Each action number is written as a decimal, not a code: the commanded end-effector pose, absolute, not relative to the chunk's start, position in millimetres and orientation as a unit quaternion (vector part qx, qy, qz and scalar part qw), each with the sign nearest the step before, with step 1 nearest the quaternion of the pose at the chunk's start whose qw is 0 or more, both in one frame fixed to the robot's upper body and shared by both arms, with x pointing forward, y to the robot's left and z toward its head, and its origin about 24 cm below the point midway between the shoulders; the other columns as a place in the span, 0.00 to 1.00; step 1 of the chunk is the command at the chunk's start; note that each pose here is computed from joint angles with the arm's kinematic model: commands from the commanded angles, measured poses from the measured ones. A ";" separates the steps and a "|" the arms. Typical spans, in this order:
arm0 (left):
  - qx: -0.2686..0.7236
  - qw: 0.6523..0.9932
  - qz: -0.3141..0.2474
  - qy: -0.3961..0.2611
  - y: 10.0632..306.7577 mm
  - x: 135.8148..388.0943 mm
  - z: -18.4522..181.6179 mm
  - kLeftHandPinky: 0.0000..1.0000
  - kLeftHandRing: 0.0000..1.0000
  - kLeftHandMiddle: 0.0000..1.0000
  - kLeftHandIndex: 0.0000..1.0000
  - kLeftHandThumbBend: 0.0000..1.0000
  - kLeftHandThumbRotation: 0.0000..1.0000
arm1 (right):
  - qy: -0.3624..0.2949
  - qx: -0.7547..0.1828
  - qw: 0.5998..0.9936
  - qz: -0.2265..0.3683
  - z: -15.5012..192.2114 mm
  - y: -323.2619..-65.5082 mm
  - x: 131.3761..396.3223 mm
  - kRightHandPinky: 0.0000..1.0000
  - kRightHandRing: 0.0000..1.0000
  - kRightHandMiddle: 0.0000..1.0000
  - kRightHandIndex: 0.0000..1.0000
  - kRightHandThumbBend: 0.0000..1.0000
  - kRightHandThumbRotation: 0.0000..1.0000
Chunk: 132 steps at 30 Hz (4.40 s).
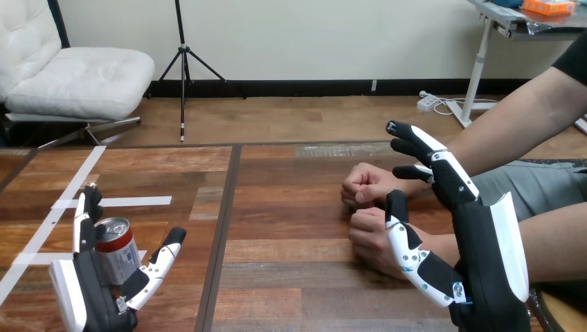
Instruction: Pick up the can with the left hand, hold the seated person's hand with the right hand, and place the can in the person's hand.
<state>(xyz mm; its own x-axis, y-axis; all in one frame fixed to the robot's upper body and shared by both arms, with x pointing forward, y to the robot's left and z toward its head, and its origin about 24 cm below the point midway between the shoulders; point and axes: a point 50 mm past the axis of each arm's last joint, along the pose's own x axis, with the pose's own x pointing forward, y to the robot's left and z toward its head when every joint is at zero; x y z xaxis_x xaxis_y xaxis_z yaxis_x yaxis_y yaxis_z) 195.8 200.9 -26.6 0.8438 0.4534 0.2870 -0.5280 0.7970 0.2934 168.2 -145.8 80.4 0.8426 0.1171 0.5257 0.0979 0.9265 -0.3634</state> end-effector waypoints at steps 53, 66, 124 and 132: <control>0.199 0.885 0.260 -0.332 188.3 197.7 6.0 0.96 0.91 0.89 0.87 0.71 0.06 | -0.312 -0.181 0.933 -0.002 90.9 -144.8 177.0 0.72 0.86 0.89 0.85 0.11 0.00; 0.229 0.882 0.317 -0.263 195.7 201.8 -2.9 1.00 0.98 0.96 0.96 0.76 0.12 | -0.311 -0.184 0.933 0.001 91.4 -145.7 177.5 0.72 0.86 0.89 0.85 0.11 0.00; 0.237 0.923 0.300 -0.045 202.0 238.3 -32.0 0.91 0.94 0.97 0.98 0.84 0.28 | -0.310 -0.196 0.930 0.006 93.3 -147.0 176.3 0.72 0.83 0.88 0.84 0.14 0.00; 0.241 0.922 0.302 -0.030 202.9 241.1 -35.4 0.88 0.93 0.96 0.99 0.84 0.28 | -0.310 -0.200 0.930 0.007 93.3 -148.5 175.3 0.72 0.83 0.87 0.84 0.13 0.00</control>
